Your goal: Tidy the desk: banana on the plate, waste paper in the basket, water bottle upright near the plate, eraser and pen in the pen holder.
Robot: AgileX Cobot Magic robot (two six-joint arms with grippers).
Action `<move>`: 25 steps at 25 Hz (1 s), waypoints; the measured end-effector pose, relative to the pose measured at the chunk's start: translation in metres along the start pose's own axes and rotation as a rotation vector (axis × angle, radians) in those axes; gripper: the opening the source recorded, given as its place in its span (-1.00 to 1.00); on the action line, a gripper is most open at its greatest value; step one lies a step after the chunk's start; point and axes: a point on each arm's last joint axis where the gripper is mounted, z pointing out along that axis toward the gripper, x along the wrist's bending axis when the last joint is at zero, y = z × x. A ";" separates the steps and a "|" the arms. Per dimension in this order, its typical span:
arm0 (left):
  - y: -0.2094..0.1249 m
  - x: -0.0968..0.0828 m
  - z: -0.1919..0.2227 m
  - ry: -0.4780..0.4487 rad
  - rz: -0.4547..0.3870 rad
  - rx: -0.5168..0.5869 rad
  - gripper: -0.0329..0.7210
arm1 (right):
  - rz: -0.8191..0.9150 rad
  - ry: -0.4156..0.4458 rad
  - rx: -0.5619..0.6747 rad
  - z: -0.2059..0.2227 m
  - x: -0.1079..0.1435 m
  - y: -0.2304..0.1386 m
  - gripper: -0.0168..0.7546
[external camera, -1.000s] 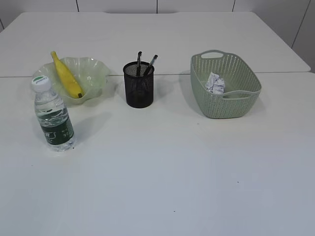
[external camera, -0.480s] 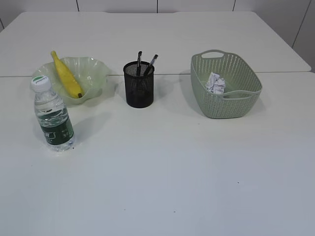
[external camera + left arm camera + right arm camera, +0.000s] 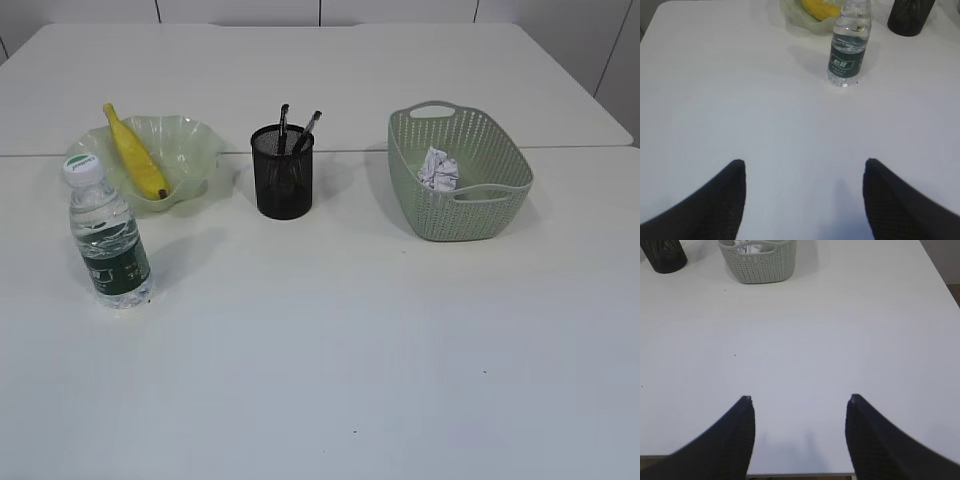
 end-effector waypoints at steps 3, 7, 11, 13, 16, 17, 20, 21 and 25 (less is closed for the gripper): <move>0.000 0.000 0.000 0.000 0.000 -0.003 0.49 | -0.002 0.000 0.002 0.000 0.000 0.000 0.15; 0.000 0.000 0.000 0.000 0.000 -0.003 0.47 | -0.003 0.002 0.002 0.000 0.000 0.000 0.15; 0.000 0.000 0.001 -0.006 0.003 -0.004 0.41 | -0.003 0.002 0.002 0.000 0.000 0.000 0.15; 0.000 0.000 0.001 -0.008 0.004 -0.006 0.37 | -0.002 0.004 0.002 0.000 0.000 0.000 0.15; 0.000 0.000 0.001 -0.008 0.004 -0.008 0.31 | -0.003 0.003 0.000 0.000 0.000 0.000 0.15; 0.000 0.000 0.001 -0.008 0.004 -0.010 0.29 | -0.001 -0.001 0.000 0.000 0.000 0.000 0.15; 0.000 0.000 0.000 0.001 -0.001 -0.018 0.26 | 0.019 -0.033 -0.001 0.000 0.001 0.000 0.15; 0.000 0.000 0.000 0.006 -0.004 -0.019 0.25 | 0.028 -0.047 -0.002 0.000 0.001 0.000 0.15; 0.000 0.000 0.000 0.012 -0.007 -0.019 0.24 | 0.039 -0.065 -0.002 0.000 0.001 0.000 0.15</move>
